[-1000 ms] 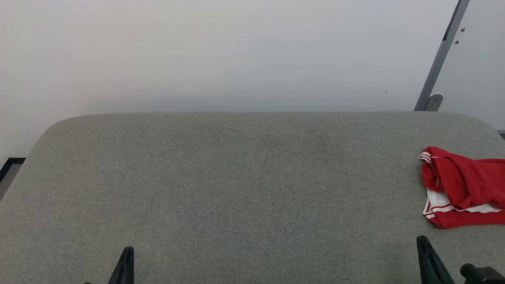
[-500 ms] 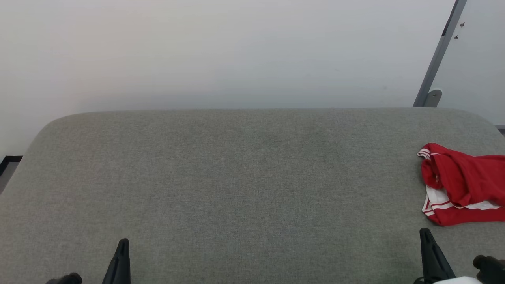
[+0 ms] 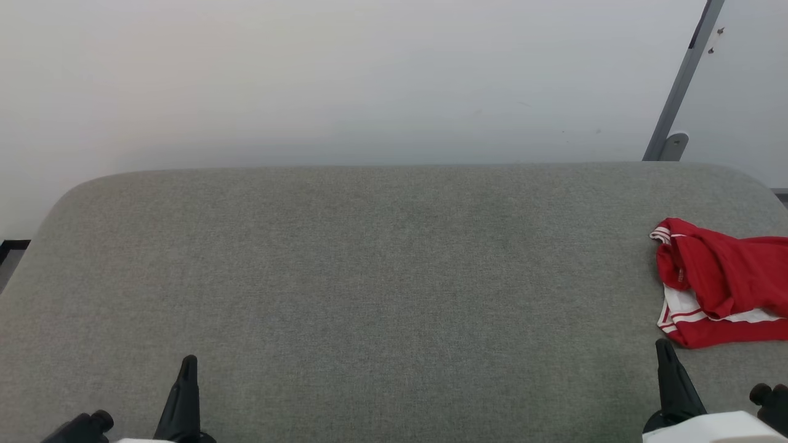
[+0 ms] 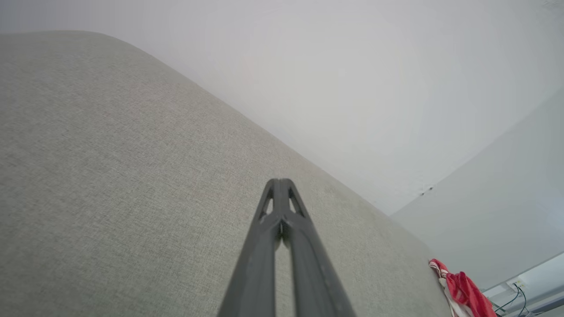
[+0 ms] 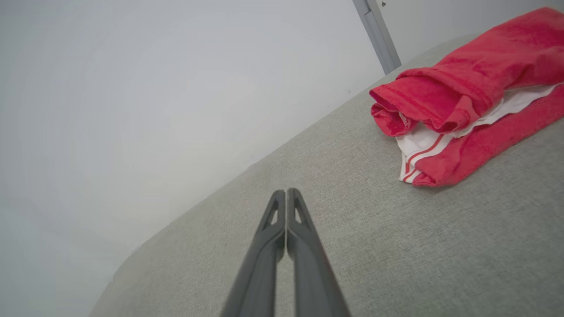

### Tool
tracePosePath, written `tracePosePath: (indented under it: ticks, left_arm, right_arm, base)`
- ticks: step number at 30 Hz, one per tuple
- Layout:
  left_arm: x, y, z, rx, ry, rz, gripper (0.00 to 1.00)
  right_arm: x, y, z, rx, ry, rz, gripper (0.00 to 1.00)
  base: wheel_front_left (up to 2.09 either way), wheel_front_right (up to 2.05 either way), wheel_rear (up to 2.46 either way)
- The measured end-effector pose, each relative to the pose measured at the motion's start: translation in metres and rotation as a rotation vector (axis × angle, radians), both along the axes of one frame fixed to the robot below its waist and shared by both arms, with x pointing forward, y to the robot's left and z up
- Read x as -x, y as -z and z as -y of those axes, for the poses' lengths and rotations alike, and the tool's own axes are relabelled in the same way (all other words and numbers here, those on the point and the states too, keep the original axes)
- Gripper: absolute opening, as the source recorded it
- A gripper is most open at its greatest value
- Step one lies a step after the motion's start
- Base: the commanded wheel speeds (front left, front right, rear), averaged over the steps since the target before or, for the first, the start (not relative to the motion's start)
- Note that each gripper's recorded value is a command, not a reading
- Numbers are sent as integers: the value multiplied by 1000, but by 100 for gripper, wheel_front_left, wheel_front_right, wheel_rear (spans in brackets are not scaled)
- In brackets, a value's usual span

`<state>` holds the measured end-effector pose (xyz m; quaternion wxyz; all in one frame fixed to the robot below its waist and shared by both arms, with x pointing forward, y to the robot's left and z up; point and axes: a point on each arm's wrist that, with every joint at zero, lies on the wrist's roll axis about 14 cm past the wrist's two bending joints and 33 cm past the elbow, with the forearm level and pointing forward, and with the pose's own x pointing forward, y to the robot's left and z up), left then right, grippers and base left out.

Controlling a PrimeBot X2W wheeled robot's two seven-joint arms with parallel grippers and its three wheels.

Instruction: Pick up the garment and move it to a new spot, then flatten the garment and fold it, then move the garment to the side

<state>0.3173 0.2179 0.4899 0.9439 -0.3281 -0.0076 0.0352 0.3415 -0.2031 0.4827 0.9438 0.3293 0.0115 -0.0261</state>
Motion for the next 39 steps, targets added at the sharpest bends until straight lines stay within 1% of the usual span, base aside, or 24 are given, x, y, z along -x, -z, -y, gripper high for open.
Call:
tracePosePath:
  ticks: [11, 22, 39]
  left_arm:
    - [-10, -1, 0, 154, -6, -2, 0]
    - [-20, -3, 2, 285, -4, 0, 0]
    - [-33, -4, 4, 448, 3, 0, 0]
  right_arm:
    - [-7, -1, 1, -148, 11, -5, 0]
    - [-15, -5, 0, -281, 14, 1, 0]
    - [-23, -9, -1, -449, 11, 6, 0]
  base:
    - [0, 0, 0]
    - [0, 0, 0]
    - [0, 0, 0]
